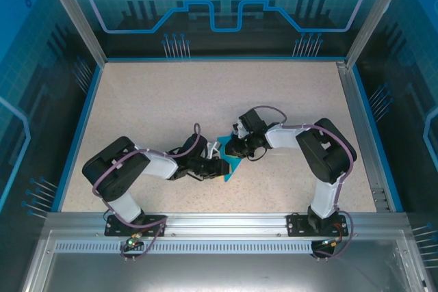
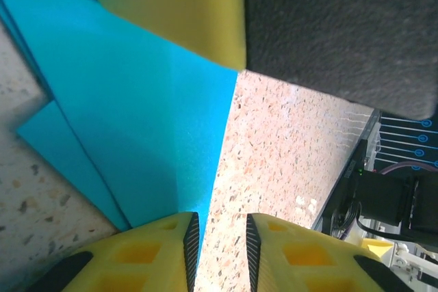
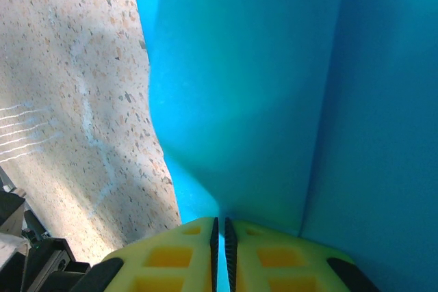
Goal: Fold a paper plane with a square sheet of paper (pick it up from the middle)
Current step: Fourth fold the wing at the center of the table.
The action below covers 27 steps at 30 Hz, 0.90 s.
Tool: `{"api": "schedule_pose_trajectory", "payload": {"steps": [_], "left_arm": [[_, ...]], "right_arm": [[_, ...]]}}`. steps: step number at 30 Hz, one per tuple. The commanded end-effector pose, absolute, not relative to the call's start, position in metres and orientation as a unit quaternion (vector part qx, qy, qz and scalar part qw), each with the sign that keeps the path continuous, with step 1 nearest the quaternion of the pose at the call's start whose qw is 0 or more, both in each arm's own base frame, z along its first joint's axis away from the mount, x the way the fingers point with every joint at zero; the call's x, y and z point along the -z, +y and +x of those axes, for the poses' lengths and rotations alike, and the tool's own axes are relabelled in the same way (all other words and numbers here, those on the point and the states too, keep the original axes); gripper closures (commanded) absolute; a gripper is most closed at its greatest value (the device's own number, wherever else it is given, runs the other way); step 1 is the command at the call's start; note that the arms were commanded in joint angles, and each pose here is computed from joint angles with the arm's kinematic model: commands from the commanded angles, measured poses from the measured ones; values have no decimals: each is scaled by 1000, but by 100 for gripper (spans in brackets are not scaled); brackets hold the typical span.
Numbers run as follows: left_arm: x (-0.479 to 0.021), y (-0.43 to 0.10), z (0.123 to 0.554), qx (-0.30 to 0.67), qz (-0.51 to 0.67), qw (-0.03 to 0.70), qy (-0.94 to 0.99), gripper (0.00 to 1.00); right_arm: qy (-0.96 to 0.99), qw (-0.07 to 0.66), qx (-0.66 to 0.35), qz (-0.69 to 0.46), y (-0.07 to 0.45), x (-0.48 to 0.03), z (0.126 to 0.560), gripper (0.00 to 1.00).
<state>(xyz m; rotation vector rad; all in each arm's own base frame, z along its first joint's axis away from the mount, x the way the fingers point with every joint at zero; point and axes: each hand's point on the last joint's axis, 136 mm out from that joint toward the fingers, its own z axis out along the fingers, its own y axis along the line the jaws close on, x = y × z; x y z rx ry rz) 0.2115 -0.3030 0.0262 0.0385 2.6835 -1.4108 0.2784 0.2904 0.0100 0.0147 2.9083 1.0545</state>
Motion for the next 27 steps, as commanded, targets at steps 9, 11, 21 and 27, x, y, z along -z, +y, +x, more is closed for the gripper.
{"api": "schedule_pose_trajectory", "payload": {"steps": [9, 11, 21, 27], "left_arm": [[-3, -293, 173, 453, 31, -26, 891, 73], [-2, -292, 169, 446, 42, -30, 894, 76], [39, -265, 165, 343, -8, -45, 938, 94], [49, -256, 164, 309, -17, -48, 950, 96]], "right_arm": [[960, -22, -278, 17, 269, 26, 250, 85], [961, -20, -276, 17, 268, 26, 251, 85], [953, 8, -303, 8, 278, 7, 263, 88], [931, 52, -362, 14, 287, -32, 287, 87]]}}
